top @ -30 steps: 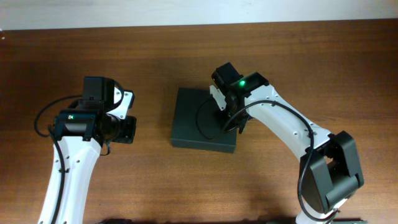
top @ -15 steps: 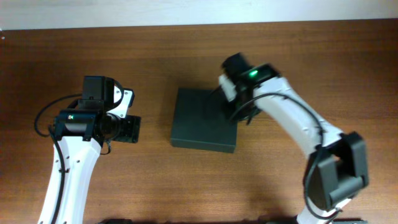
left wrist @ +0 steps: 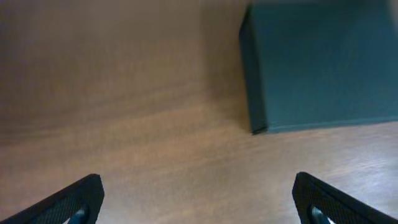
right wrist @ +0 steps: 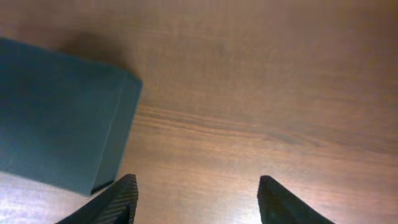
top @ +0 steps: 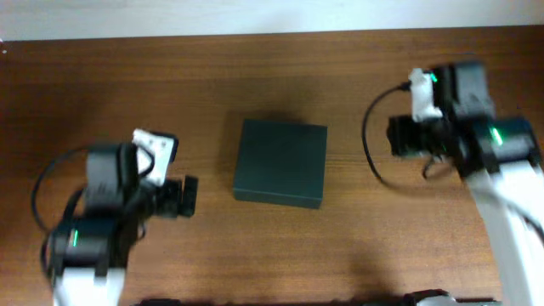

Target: Pack container

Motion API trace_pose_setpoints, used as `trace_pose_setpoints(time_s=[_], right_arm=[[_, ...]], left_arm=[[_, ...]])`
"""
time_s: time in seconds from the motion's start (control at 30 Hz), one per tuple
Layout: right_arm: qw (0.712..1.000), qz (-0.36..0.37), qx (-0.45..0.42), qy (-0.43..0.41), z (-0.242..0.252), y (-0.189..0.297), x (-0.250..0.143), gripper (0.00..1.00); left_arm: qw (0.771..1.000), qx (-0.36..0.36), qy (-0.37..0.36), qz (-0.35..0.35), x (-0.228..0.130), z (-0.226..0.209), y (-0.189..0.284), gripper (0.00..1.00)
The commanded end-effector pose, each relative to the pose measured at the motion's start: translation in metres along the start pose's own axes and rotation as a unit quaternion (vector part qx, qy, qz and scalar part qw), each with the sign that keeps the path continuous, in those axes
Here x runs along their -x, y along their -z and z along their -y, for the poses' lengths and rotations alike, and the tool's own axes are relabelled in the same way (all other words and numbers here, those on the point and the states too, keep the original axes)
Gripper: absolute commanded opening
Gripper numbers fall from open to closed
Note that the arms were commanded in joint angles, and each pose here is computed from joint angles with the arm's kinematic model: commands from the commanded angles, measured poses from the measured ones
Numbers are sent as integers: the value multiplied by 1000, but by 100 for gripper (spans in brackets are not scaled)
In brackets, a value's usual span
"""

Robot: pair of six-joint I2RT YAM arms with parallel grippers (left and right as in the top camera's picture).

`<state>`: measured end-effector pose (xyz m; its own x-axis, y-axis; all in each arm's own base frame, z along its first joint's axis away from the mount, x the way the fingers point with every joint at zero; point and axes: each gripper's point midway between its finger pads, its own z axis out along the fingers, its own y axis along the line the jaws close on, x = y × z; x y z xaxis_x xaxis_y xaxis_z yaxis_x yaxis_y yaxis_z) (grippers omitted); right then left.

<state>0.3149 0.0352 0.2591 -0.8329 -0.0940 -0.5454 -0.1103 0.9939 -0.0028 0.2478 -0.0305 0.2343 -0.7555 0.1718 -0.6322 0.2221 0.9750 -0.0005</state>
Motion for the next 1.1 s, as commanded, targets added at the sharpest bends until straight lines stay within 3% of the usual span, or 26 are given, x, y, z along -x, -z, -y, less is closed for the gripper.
trace_pose_setpoints(time_s=[0.0,0.17,0.2,0.23,0.27,0.5,1.07], right_arm=[[998,54,-34,-27,8,26,-30,63],[990,128,-34,-51,11,41,-94,69],[989,134,-33,-51,11,41,-104,76],[988,141,-33,-52,12,40,-113,96],[987,146,-32,-52,12,39,-120,99],[977,205,-33,-56,14,53,-130,99],[977,205,-33,-56,14,53,-130,99]], left_arm=[[997,-14,-23,69,-9,13,25,99],[987,1,-40,153,-17,17,53,99],[986,5,-46,158,-19,16,55,99],[986,13,-49,160,-20,14,57,99],[986,21,-48,160,-22,12,57,99],[987,43,-54,143,-28,6,53,99],[988,43,-54,141,-28,6,53,99]])
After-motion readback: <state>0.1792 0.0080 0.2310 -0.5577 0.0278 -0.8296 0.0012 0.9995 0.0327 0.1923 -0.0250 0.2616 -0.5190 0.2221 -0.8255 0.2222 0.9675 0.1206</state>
